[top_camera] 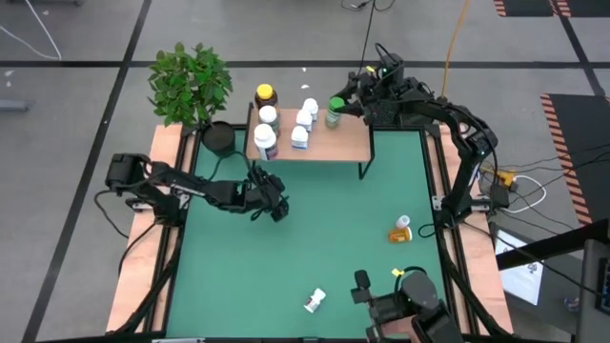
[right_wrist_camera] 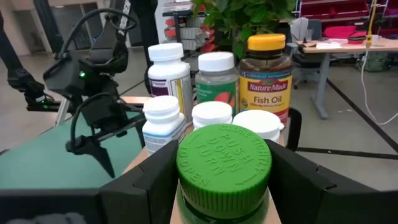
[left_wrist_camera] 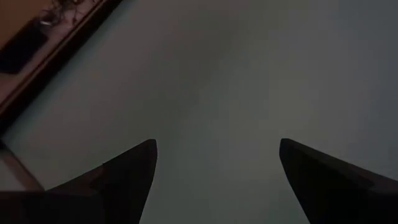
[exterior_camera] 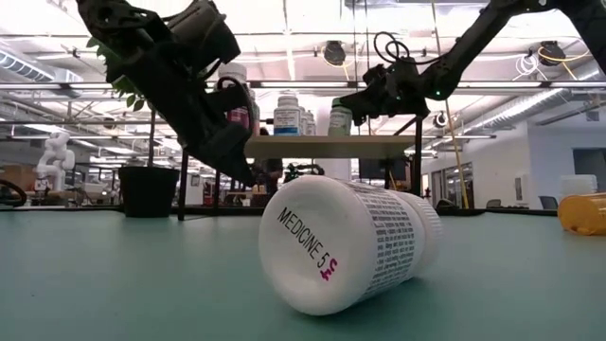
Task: Pick and place medicine bottles onto shelf by color
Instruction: Put the green pill bottle on the shelf
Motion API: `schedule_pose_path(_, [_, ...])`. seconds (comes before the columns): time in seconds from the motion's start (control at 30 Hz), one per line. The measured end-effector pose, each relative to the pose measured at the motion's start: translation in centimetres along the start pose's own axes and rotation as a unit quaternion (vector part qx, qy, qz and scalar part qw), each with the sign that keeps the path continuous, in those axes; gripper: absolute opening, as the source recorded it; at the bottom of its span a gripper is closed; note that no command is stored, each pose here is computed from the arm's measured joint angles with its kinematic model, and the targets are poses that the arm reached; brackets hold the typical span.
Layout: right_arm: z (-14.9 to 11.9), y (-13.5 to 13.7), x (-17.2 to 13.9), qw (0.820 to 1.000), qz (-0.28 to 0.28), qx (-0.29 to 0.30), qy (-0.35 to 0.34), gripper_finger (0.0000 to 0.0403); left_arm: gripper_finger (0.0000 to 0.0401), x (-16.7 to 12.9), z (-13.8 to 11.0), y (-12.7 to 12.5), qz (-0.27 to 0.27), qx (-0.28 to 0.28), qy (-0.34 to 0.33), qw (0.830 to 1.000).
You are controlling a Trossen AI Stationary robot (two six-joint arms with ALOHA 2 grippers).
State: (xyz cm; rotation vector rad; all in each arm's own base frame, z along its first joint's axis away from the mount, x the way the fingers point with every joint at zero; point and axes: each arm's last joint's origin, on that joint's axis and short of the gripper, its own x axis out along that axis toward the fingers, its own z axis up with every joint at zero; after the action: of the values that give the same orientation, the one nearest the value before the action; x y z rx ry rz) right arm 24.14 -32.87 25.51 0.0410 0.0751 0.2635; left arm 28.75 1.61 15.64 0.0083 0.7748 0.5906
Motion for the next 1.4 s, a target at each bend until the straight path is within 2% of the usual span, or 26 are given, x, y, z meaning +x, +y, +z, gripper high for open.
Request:
schedule_pose_path(0.1, [0.0, 0.0, -0.1, 1.0, -0.001, -0.004, 0.0, 0.0201, 0.0342, 0.4, 0.1, 0.9, 0.019, 0.011, 0.004, 1.0])
schedule_pose_path(0.2, [0.0, 0.0, -0.1, 1.0, -0.002, -0.004, 0.001, 0.0201, 0.0342, 0.9, 0.2, 2.0, 0.062, 0.008, 0.007, 0.998])
schedule_pose_path(0.5, [-0.7, -0.1, 0.2, 0.998, -0.06, -0.001, 0.033, 0.021, 0.0342, 1.8, 0.4, 4.2, 0.09, 0.029, 0.024, 0.995])
schedule_pose_path(0.73, [-0.8, -0.1, 0.3, 0.998, -0.06, 0.006, 0.033, 0.0224, 0.0342, 1.9, 0.4, 4.4, 0.096, 0.063, 0.029, 0.993])
schedule_pose_path(1.07, [-0.8, 0.1, 0.7, 0.998, -0.055, -0.002, 0.033, 0.0226, 0.0342, 1.9, 0.4, 4.4, 0.091, 0.063, 0.03, 0.993])
schedule_pose_path(1.4, [-0.9, 0.1, 0.7, 0.998, -0.057, -0.006, 0.034, 0.0226, 0.0342, 1.5, 0.2, 3.3, 0.067, 0.055, 0.027, 0.996])
